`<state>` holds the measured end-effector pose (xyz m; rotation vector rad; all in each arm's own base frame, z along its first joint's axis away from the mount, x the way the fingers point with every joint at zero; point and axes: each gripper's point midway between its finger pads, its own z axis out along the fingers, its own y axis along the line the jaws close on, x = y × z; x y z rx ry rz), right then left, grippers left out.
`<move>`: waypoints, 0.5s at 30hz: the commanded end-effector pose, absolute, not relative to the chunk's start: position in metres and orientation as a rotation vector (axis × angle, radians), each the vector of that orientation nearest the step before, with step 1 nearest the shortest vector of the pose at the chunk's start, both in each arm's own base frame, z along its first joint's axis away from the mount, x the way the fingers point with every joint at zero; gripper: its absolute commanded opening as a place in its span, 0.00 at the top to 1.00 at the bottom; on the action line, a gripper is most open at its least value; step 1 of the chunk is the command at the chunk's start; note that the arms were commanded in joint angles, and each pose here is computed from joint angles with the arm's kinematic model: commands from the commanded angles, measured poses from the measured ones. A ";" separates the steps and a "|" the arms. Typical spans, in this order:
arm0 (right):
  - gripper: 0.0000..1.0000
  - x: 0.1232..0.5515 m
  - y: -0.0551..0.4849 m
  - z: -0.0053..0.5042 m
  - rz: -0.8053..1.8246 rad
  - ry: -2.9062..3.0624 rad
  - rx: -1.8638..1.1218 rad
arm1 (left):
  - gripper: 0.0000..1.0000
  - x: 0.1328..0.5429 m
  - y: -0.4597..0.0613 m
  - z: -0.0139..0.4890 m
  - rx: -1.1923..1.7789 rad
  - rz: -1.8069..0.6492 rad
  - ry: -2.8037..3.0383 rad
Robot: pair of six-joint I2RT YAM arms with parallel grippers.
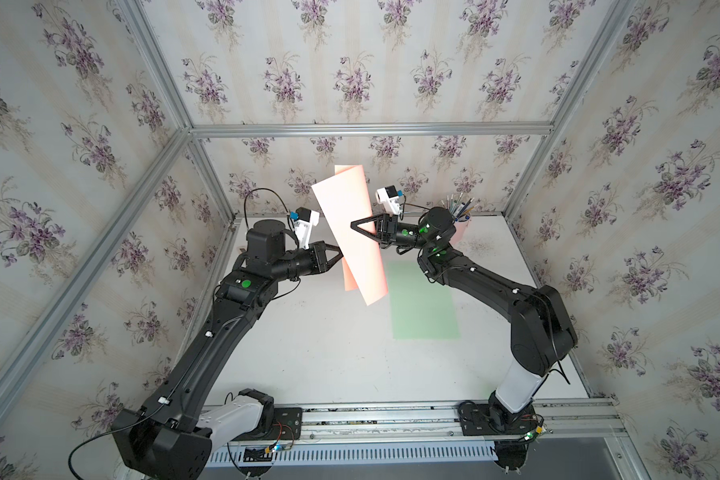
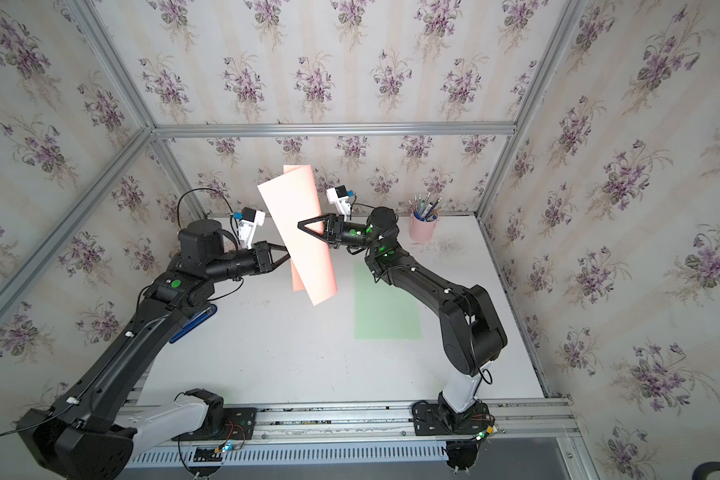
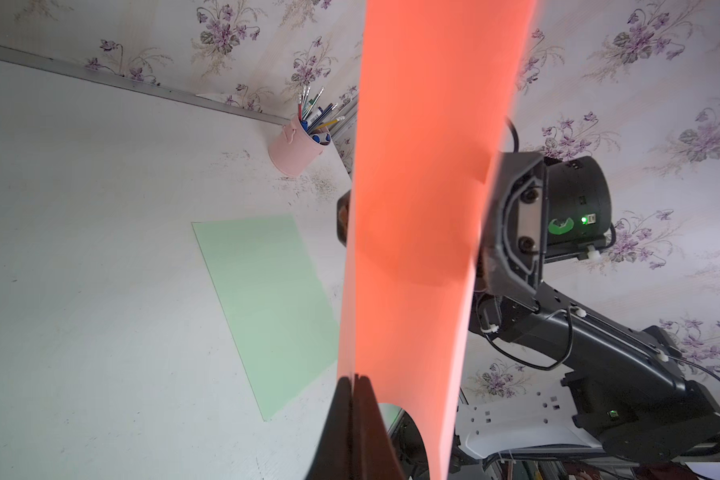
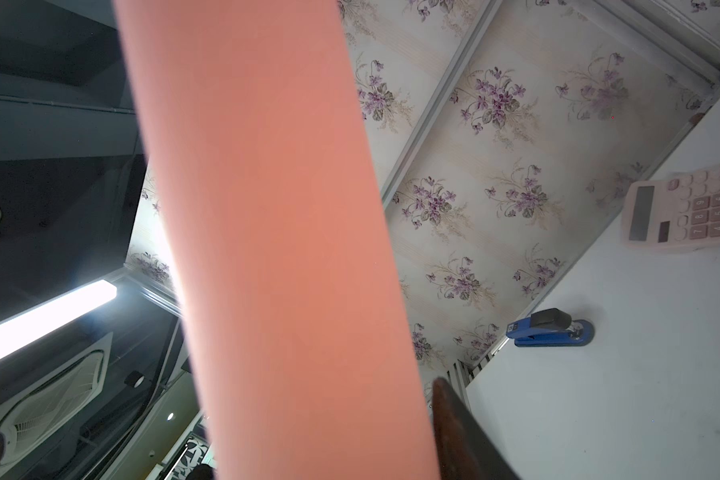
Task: Fold the rectangular paper in half along the long edge
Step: Fold the paper.
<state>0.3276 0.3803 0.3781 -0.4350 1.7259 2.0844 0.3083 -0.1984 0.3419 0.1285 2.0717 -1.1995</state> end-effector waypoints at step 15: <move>0.62 0.325 0.376 0.399 2.142 1.589 -0.426 | 0.91 0.307 -0.205 0.352 0.172 -1.239 2.021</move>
